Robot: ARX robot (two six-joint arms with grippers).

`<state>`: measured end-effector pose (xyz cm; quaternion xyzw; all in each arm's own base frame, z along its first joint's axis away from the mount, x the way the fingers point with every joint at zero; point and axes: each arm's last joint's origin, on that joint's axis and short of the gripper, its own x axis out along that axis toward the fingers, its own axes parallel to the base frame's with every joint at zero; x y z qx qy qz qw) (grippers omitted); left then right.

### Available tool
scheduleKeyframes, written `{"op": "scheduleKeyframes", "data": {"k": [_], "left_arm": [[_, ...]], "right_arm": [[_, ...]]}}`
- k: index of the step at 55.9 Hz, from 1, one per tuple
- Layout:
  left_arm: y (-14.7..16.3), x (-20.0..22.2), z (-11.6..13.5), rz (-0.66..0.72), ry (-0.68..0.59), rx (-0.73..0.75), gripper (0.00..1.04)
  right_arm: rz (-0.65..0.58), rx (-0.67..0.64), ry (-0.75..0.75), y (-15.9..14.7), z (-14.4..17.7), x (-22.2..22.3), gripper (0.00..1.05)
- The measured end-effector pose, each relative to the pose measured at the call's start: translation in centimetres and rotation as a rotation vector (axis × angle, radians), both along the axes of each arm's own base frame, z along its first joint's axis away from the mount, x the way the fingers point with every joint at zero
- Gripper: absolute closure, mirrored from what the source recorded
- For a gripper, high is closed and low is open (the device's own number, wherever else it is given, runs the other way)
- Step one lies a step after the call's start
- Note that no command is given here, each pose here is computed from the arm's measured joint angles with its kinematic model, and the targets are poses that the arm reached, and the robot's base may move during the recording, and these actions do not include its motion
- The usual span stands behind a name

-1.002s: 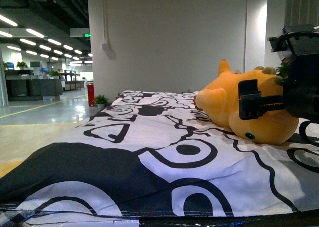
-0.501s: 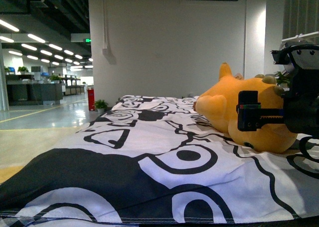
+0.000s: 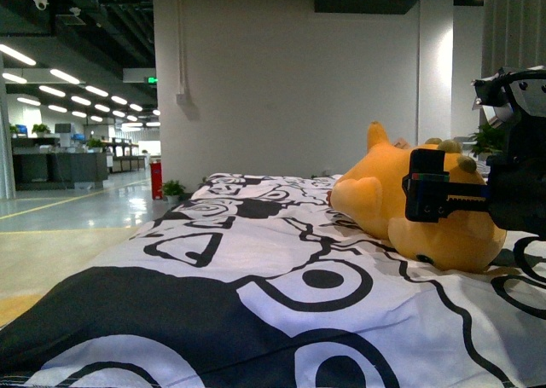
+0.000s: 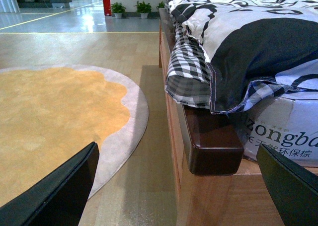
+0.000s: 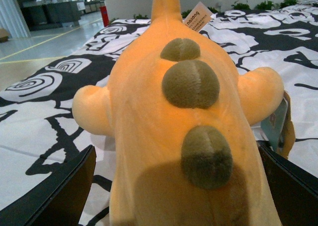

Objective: Put away toys

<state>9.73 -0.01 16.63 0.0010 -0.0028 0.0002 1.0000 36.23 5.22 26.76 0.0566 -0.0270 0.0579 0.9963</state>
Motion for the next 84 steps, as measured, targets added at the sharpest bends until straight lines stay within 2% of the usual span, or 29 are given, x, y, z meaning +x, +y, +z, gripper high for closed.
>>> {"op": "scheduleKeyframes", "data": {"k": [13,27,37,55,64,72,84], "left_arm": [[0.0,0.0,0.0,0.000,0.000,0.000,0.06],[0.0,0.0,0.0,0.000,0.000,0.000,0.06],[0.0,0.0,0.0,0.000,0.000,0.000,0.06],[0.0,0.0,0.0,0.000,0.000,0.000,0.06],[0.0,0.0,0.0,0.000,0.000,0.000,0.06],[0.0,0.0,0.0,0.000,0.000,0.000,0.06],[0.0,0.0,0.0,0.000,0.000,0.000,0.06]], "right_arm": [[-0.017,-0.030,-0.017,1.4,-0.6,0.3,0.07],[-0.118,-0.167,-0.111,2.1,-0.8,0.6,0.08],[-0.103,-0.192,-0.096,2.0,-0.9,0.6,0.48],[-0.058,-0.190,-0.096,1.4,-0.4,-0.1,0.97],[-0.016,-0.139,-0.096,-0.5,1.3,-1.3,0.98],[0.048,-0.045,-0.135,-3.1,4.6,-4.2,0.98],[0.139,0.028,-0.165,-4.8,6.9,-8.8,0.98]]}}
